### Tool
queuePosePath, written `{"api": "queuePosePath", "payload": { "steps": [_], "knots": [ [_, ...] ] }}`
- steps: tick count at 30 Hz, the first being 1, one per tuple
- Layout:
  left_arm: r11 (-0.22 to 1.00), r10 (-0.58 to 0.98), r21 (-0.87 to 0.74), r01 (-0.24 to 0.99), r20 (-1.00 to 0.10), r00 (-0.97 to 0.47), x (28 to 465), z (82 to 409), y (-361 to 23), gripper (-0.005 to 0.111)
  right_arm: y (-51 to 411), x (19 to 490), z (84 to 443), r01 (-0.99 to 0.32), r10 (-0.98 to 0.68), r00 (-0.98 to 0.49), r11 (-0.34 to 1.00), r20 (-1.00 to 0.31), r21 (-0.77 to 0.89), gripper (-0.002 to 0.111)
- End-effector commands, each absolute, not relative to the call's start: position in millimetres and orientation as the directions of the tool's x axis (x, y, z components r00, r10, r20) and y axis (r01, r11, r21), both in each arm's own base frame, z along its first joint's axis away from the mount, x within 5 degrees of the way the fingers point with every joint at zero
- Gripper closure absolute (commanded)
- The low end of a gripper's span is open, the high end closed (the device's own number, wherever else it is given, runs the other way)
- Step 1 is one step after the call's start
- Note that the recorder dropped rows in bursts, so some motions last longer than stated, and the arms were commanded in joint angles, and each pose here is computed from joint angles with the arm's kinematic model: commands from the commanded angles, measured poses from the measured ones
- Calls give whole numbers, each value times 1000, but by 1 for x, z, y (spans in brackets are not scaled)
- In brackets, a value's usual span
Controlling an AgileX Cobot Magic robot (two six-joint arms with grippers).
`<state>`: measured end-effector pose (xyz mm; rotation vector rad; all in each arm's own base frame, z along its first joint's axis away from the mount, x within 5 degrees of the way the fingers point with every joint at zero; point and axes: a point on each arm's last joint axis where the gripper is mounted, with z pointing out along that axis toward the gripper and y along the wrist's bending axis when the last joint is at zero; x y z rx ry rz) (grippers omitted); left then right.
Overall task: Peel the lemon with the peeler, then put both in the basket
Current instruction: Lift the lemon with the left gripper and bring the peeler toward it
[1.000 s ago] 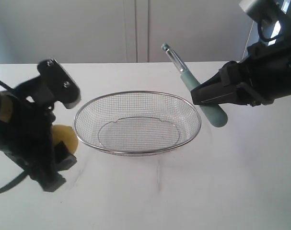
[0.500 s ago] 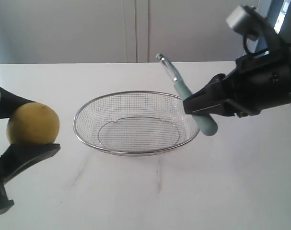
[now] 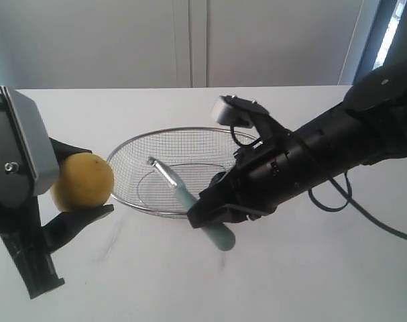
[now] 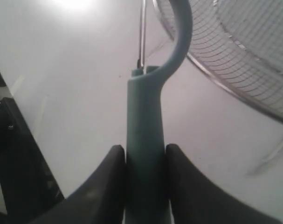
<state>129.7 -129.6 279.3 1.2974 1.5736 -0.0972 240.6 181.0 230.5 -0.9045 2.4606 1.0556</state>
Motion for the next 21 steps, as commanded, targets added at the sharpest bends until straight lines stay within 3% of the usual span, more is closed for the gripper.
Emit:
{"api": "queuePosePath", "payload": {
  "steps": [1, 21],
  "knots": [
    [414, 657, 518, 748, -739, 149, 131, 280, -131, 107, 195, 235, 231, -677, -456, -736, 475, -500, 563, 108],
    [432, 653, 458, 777, -753, 81, 143, 264, -145, 107, 215, 222, 232, -701, -476, -712, 439, -516, 562, 108]
  ]
}}
